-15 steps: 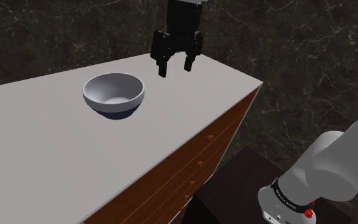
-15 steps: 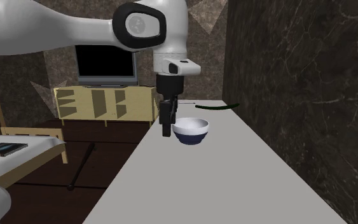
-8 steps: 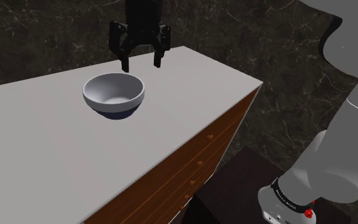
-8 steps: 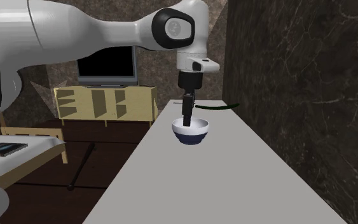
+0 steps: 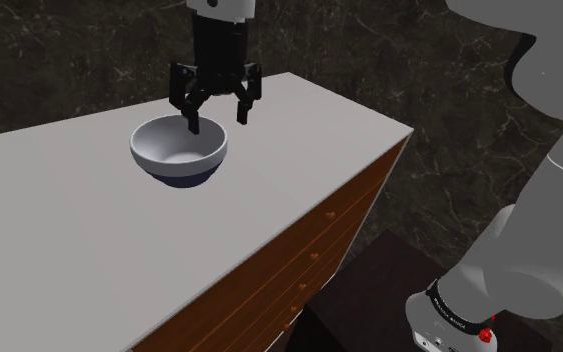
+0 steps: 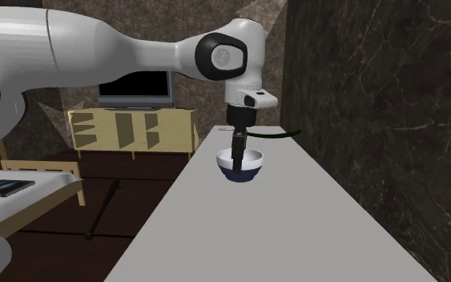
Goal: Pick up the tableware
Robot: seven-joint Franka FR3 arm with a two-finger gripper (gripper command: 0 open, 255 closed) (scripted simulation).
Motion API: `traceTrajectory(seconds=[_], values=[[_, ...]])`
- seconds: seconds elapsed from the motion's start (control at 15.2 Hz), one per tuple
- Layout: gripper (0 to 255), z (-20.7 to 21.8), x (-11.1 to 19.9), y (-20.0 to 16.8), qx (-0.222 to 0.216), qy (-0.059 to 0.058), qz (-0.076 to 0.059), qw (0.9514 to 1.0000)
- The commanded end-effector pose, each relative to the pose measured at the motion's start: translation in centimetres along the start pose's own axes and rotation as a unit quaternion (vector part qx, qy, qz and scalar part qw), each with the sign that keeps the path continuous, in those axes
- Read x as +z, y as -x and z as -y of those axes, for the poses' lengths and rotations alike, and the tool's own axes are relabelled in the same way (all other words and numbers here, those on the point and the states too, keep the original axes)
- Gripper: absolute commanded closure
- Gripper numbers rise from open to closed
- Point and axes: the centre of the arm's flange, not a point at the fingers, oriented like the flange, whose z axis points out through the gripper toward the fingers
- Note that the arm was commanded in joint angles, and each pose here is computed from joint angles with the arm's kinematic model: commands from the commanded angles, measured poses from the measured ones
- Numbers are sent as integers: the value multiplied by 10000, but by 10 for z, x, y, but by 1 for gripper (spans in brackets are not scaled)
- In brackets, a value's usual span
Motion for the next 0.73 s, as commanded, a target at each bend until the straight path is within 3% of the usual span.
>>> traceTrajectory(seconds=[0.0,0.07,0.66], values=[[0,0,4,0,1,-2,-3,10000],[255,0,3,0,1,-2,-3,10000],[255,0,4,0,1,-2,-3,10000]])
